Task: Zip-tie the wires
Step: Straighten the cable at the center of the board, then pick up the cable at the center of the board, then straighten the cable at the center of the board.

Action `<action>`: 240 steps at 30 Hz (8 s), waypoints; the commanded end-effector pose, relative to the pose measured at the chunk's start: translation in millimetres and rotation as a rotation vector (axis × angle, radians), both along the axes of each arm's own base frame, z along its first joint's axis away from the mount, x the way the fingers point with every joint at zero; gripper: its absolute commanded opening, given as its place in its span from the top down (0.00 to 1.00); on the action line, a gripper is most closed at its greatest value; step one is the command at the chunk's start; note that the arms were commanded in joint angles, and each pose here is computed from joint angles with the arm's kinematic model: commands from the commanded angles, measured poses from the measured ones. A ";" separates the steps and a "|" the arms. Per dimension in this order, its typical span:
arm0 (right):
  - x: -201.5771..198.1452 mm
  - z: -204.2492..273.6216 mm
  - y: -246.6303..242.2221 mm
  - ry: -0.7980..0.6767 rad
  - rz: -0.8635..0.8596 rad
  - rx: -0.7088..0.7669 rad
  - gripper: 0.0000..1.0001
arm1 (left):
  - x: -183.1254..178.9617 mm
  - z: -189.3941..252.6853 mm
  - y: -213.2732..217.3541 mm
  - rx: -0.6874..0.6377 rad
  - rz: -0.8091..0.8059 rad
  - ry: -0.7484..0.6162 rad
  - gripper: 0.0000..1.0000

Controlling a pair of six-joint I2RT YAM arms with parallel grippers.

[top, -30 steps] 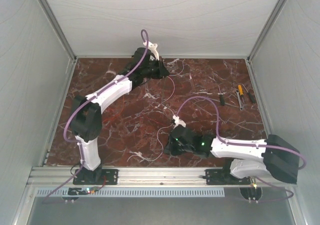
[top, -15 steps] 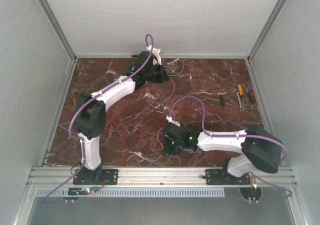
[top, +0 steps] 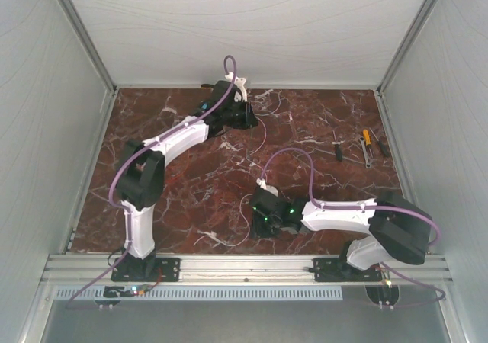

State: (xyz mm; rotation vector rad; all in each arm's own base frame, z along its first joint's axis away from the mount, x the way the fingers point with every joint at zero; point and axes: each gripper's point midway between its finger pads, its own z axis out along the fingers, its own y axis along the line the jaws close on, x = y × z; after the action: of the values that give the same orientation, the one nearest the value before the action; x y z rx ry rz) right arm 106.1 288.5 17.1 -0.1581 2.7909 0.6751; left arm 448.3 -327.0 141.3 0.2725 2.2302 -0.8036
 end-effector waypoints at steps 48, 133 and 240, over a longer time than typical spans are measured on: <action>139.7 193.2 -86.5 -0.600 -0.213 0.211 0.02 | -40.7 185.3 110.1 0.245 0.258 -0.345 0.00; 245.2 123.1 -96.7 -0.732 -0.180 0.021 0.12 | -11.0 -74.2 275.7 -0.199 0.932 0.382 0.45; 104.7 453.2 0.0 -1.742 0.555 0.556 0.06 | -292.3 497.0 92.0 -0.829 -0.763 -0.887 1.00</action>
State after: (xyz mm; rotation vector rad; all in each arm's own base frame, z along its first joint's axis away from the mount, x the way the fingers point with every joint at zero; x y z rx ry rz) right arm 212.5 284.4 434.5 -0.8760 0.9973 0.8685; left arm 166.6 -230.3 639.3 0.8346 0.8462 -1.5106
